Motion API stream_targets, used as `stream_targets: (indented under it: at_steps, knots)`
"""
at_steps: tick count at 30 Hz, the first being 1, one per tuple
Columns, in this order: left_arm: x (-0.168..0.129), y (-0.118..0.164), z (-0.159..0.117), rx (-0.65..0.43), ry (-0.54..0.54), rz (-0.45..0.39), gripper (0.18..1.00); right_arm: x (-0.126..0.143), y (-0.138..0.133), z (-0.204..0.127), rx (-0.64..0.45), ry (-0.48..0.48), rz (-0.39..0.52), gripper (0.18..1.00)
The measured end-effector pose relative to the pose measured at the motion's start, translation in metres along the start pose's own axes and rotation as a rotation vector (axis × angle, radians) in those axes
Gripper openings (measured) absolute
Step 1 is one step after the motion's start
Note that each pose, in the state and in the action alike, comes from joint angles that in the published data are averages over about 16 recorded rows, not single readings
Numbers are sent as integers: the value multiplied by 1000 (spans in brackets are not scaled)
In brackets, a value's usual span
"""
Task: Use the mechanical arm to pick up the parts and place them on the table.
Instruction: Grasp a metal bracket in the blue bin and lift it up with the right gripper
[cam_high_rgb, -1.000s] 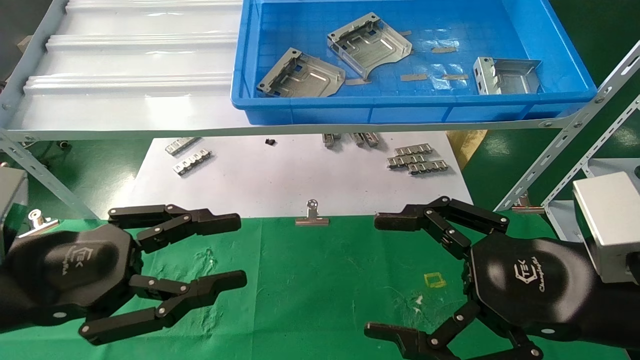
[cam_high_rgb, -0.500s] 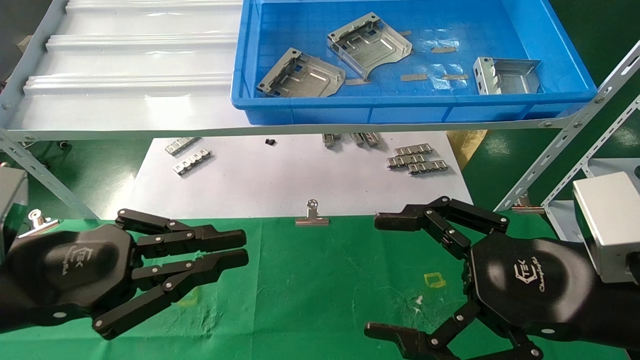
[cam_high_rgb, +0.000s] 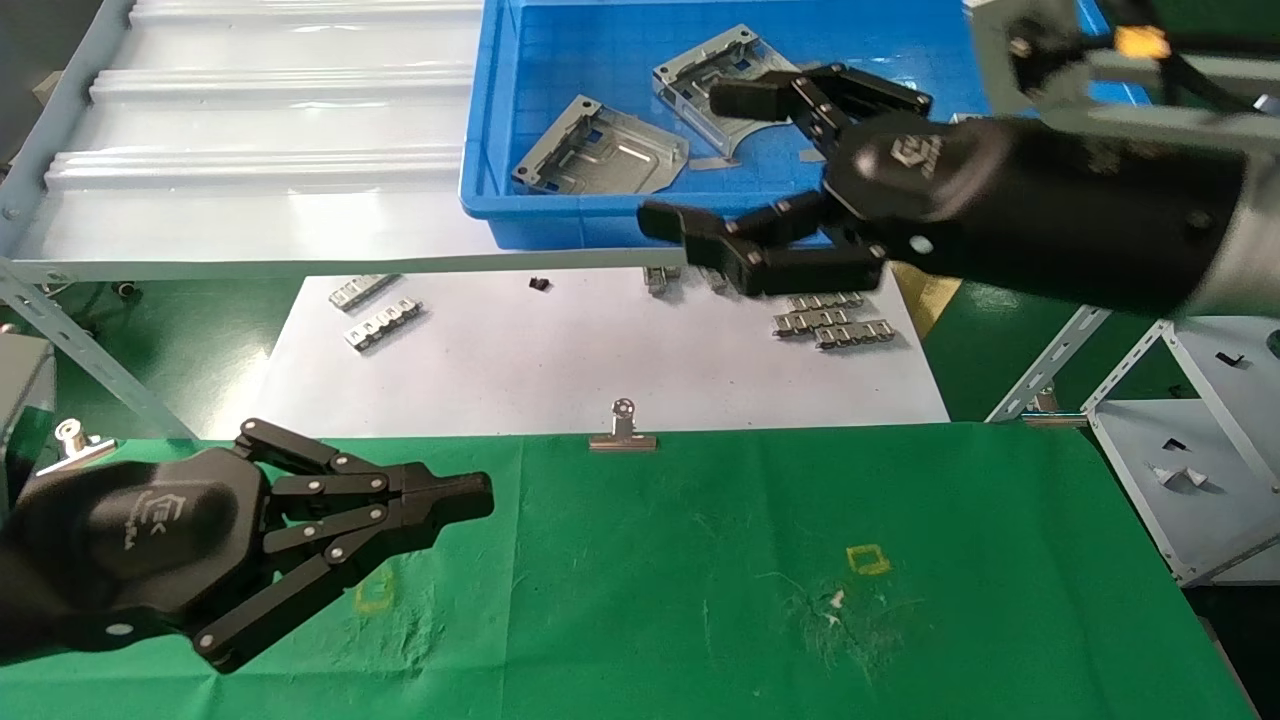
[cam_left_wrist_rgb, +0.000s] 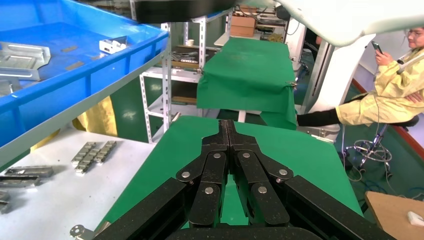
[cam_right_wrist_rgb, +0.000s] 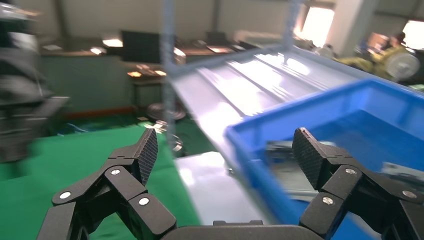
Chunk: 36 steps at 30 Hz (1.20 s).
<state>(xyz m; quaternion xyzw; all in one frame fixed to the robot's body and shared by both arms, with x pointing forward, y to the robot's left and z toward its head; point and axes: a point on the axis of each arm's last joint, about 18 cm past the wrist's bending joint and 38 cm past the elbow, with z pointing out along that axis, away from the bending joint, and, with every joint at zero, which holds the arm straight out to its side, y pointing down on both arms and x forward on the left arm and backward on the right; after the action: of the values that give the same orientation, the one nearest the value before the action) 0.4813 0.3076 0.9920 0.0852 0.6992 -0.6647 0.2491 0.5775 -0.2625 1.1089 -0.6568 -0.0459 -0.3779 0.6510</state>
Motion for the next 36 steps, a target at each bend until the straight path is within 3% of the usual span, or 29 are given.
stream_targets:
  at_steps: [7, 14, 26, 36]
  knots:
    - [0, 0, 0, 0, 0, 0, 192, 58, -6, 57, -87, 151, 13, 1000]
    - [0, 0, 0, 0, 0, 0, 190, 91, 0, 95, -187, 252, 34, 1000]
    - [0, 0, 0, 0, 0, 0, 190, 109, 12, 120, -310, 334, 47, 958]
    - [0, 0, 0, 0, 0, 0, 190, 113, 22, 124, -347, 372, 44, 824]
